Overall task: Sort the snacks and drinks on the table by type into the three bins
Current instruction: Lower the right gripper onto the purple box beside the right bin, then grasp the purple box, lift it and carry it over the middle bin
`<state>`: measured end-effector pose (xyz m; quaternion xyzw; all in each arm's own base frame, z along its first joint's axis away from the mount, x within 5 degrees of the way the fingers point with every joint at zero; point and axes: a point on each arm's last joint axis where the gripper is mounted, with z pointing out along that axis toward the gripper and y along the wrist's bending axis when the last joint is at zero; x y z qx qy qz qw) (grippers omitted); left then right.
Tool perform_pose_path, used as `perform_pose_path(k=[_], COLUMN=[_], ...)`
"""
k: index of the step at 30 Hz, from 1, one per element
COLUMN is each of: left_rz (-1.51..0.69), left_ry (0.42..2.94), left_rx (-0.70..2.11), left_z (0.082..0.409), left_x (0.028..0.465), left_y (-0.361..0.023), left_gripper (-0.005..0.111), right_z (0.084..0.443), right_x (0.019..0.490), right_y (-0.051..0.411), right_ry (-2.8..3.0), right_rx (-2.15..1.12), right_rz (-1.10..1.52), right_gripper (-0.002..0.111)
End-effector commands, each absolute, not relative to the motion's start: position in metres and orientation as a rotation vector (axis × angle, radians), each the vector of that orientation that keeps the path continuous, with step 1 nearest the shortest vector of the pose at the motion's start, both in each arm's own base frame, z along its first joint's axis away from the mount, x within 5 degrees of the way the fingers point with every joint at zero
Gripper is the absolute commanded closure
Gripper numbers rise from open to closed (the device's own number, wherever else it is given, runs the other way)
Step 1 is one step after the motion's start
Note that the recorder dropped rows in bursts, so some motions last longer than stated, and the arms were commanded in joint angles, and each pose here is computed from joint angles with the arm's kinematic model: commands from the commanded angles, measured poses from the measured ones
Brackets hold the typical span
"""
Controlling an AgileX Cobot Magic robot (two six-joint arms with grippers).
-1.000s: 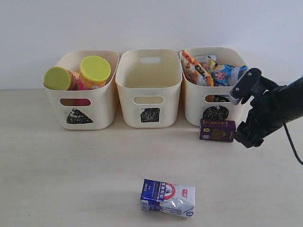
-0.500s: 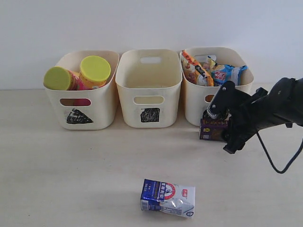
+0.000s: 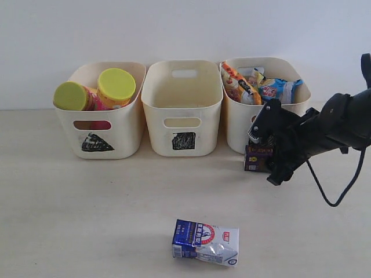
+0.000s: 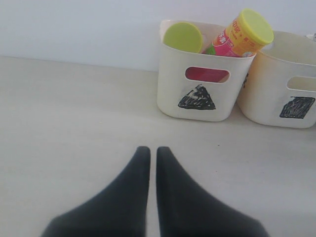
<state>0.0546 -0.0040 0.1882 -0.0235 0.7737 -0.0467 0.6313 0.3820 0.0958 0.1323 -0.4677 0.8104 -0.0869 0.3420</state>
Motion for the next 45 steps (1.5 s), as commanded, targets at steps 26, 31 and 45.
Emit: perform_pose_path(k=[26, 31, 45], left_rz=[-0.102, -0.102, -0.102], left_ry=[1.772, 1.772, 1.772], left_rx=[-0.046, -0.046, -0.046], left_z=[0.187, 0.187, 0.187], left_x=[0.055, 0.055, 0.055], left_y=[-0.004, -0.004, -0.004], left_gripper=[0.103, 0.103, 0.103], right_z=[0.176, 0.2, 0.303], right_x=[0.343, 0.329, 0.314], right_y=[0.111, 0.112, 0.122], right_ry=[2.223, 2.198, 1.987], right_rx=[-1.361, -1.4, -1.036], right_rz=[0.192, 0.261, 0.436], right_gripper=[0.108, 0.108, 0.108])
